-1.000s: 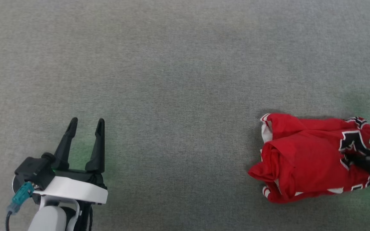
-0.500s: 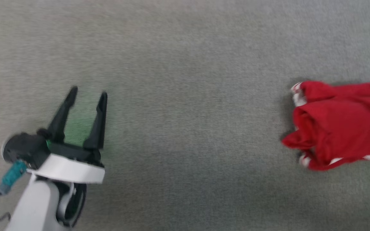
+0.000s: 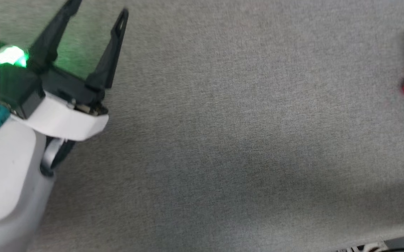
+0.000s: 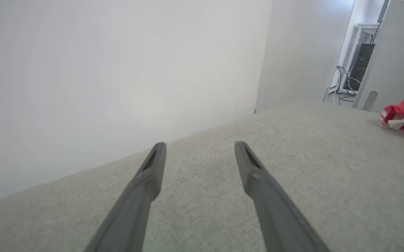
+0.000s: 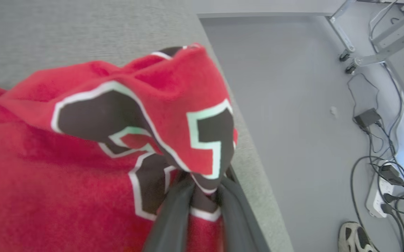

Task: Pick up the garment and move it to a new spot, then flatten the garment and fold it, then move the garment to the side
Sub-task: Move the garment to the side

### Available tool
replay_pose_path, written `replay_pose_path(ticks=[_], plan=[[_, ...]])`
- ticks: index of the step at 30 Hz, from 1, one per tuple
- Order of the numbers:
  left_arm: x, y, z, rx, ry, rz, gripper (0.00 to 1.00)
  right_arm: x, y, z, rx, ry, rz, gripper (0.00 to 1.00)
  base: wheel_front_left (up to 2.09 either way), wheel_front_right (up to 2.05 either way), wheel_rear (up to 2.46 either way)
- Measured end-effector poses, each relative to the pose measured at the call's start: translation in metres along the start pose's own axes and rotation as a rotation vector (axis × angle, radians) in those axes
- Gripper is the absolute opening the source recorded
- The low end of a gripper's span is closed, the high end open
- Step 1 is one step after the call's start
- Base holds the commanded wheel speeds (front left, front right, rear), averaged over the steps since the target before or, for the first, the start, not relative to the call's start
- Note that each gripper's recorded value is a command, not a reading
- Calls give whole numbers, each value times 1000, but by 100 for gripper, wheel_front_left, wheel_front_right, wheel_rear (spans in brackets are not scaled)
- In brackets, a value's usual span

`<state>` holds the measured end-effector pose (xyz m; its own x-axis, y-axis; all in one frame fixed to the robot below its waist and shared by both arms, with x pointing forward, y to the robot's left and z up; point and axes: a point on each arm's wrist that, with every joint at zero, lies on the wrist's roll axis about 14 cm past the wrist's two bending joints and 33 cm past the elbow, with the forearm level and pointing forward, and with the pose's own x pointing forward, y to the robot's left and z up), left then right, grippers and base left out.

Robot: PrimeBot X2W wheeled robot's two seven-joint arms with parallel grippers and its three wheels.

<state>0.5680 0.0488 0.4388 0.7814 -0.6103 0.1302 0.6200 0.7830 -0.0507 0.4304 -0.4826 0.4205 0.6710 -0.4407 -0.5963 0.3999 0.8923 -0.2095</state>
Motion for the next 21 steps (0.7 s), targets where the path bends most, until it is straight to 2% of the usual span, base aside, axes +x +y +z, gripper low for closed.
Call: replay_pose_path(ticks=[6,17,19,20,21], plan=[[28,-3,-8,-4,-45,-56,100,20,-31,6,-7,-45,-134,0,0,0,0],[34,-1,-14,-2,-49,-77,100,45,-29,-1,-3,-46,-189,0,0,0,0],[33,1,-14,2,-47,-68,100,47,-28,-2,-8,-49,-188,38,0,0,0],[32,3,-13,2,-45,-61,100,47,-26,-4,-15,-43,-185,78,0,0,0],[31,5,-13,3,-42,-54,100,47,-26,-6,-17,-40,-186,100,0,0,0]])
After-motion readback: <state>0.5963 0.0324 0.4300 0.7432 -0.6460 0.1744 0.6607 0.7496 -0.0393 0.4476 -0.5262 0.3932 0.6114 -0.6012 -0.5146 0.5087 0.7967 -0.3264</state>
